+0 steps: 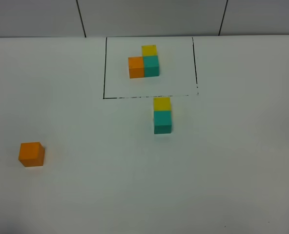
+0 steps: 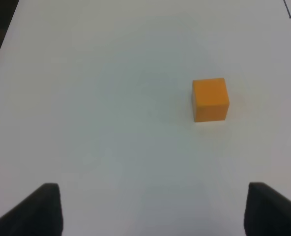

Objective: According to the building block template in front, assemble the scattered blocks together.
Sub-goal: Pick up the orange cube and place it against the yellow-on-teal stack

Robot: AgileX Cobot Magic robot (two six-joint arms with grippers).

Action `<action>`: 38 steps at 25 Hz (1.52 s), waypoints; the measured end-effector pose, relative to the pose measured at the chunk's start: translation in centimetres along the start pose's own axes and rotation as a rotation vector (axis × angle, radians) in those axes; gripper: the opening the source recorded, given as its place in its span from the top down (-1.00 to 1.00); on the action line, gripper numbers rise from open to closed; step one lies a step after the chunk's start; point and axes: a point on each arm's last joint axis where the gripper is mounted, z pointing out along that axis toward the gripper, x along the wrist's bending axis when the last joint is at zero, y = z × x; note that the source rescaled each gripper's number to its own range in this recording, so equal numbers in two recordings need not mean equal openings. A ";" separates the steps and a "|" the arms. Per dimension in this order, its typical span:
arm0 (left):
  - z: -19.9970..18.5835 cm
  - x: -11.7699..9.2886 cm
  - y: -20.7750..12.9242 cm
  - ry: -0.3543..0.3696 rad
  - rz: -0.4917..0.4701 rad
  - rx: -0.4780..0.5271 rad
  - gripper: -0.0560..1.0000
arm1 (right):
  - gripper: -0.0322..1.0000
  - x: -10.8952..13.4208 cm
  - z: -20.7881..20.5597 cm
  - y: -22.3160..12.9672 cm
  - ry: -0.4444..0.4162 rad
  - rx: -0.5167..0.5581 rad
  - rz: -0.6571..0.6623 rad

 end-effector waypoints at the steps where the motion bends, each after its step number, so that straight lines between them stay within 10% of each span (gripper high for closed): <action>1: 0.0 0.0 0.0 0.000 0.000 0.000 -1.00 | -1.00 0.0 0.0 0.0 0.000 0.000 0.000; 28: 0.0 0.0 0.0 0.000 0.000 0.000 -1.00 | -0.88 0.0 0.0 0.0 0.000 0.000 0.004; 38: 0.0 0.0 0.0 0.000 0.000 0.000 -1.00 | -0.54 0.0 0.0 0.0 0.000 0.000 0.007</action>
